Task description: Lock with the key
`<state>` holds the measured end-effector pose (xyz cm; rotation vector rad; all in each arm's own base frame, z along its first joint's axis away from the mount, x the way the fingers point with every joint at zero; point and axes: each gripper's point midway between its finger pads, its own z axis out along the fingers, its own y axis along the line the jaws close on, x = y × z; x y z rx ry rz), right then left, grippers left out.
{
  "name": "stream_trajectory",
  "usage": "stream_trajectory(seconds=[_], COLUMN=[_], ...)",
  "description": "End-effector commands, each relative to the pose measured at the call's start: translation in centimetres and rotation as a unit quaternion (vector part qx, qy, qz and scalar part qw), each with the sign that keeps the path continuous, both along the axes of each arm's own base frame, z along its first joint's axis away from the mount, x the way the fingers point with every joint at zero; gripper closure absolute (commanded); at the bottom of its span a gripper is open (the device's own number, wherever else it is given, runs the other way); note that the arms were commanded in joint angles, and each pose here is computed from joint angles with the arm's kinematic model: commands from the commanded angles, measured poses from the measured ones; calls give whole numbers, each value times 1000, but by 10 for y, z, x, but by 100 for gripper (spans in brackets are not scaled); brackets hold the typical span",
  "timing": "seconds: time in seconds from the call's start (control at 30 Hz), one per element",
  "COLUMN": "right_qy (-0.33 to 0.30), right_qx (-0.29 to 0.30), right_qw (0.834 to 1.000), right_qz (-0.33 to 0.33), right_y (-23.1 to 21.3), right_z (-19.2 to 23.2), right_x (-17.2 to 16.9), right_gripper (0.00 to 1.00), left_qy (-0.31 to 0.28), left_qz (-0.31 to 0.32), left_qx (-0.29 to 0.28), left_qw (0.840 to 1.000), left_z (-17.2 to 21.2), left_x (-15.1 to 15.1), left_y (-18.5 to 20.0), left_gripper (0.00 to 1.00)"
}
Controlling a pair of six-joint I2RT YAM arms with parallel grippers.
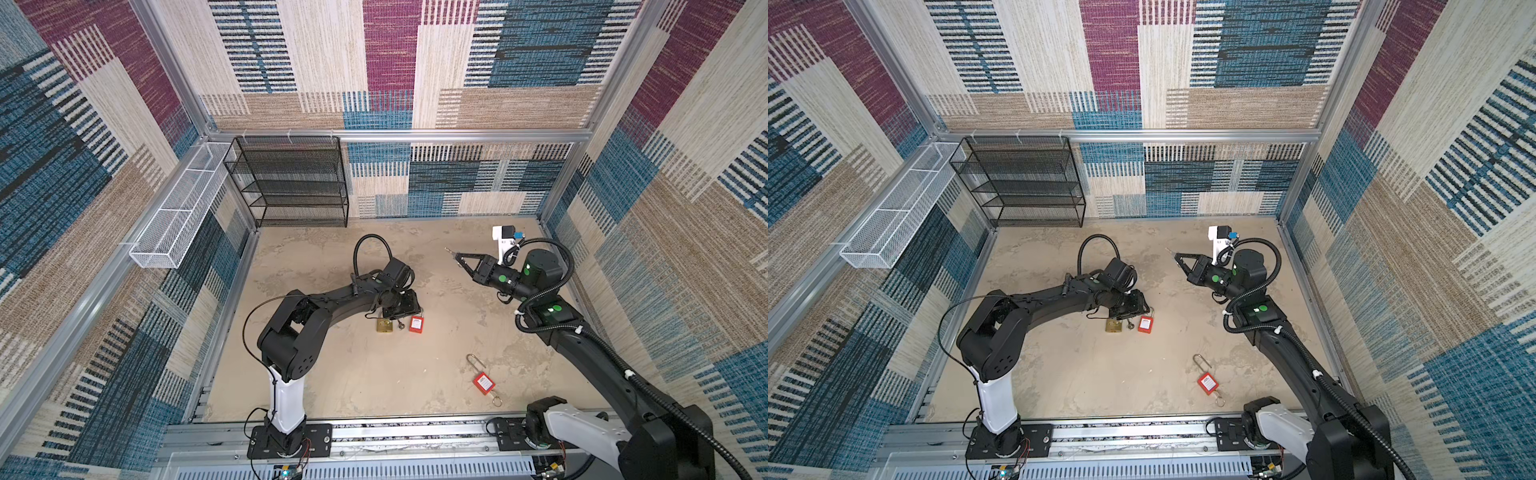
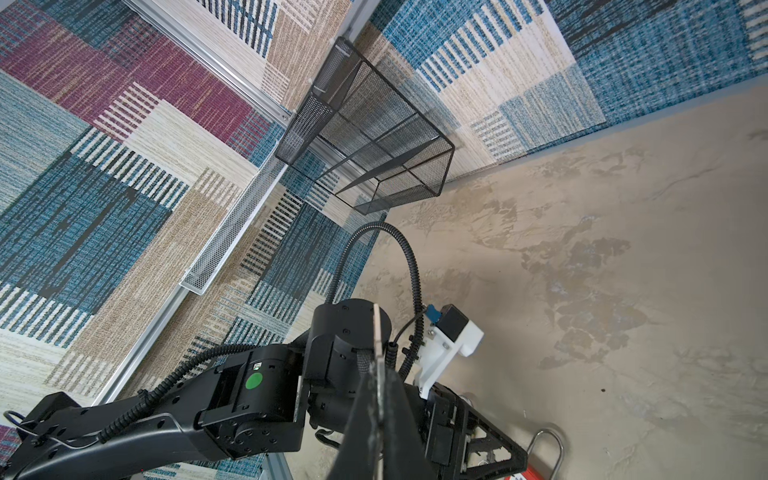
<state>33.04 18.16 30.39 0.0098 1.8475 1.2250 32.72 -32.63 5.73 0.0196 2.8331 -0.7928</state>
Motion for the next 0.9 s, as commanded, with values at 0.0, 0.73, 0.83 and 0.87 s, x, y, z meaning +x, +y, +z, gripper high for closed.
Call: stream_trajectory(seconds=[0.0, 0.73, 0.83, 0.87], right_qy=[-14, -4, -3, -3], right_qx=[2, 6, 6, 6], right_qw=[1000, 1000, 1000, 1000], right_qz=[-1, -14, -13, -13], right_y=[-1, -36, -37, -37], right_z=[4, -6, -7, -7], right_x=[-1, 2, 3, 3], right_gripper=[100, 100, 100, 100], left_qy=[-28, -125, -122, -122], left_qz=[-4, -100, -101, -101], left_qx=[32, 296, 306, 310], left_qw=[999, 942, 939, 938], left_z=[4, -6, -11, -13], left_x=[3, 18, 19, 20], left_y=[4, -15, -14, -13], left_gripper=[47, 29, 29, 29])
